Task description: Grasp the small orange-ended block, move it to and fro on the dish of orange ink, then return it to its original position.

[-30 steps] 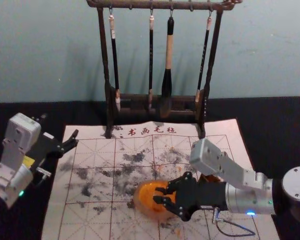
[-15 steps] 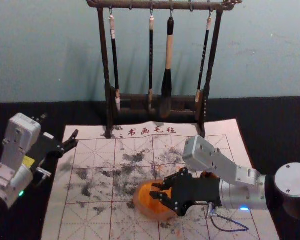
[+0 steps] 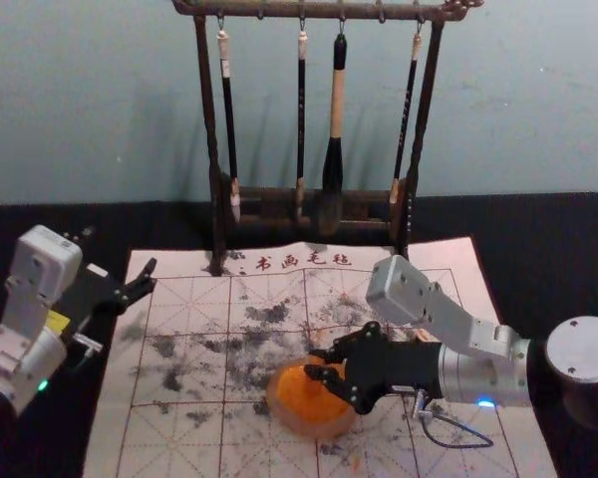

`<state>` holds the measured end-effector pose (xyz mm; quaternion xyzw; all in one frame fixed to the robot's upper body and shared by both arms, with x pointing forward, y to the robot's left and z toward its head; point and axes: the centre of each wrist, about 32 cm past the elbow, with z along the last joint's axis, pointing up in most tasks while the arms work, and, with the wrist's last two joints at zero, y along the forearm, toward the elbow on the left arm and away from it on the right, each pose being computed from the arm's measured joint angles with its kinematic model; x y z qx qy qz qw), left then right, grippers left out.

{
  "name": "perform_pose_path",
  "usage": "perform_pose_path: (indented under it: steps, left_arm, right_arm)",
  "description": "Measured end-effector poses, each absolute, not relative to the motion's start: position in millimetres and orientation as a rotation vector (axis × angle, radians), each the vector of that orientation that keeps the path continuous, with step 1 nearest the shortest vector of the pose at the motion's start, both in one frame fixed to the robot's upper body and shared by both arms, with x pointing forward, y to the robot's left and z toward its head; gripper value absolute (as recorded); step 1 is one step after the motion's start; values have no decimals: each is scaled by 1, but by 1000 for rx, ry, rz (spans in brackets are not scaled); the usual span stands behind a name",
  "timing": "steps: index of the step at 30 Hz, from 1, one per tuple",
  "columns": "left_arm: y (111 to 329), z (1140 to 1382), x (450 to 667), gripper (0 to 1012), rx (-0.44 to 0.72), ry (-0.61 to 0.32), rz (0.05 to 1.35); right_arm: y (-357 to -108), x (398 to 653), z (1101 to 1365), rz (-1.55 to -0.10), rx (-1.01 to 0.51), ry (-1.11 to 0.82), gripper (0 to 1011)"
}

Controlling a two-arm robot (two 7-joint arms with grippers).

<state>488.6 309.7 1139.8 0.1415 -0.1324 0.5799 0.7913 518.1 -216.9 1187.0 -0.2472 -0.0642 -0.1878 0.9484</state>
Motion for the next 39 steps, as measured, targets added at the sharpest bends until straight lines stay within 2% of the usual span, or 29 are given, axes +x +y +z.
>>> perform_pose_path:
  steps: [21, 39]
  left_arm:
    - [310, 1140, 489, 1001, 305, -285, 1248]
    - [310, 1140, 489, 1001, 304, -285, 1248]
  right_arm:
    - [-235, 508, 1189, -382, -501, -109, 91]
    - [-225, 497, 1188, -320, -488, -100, 91]
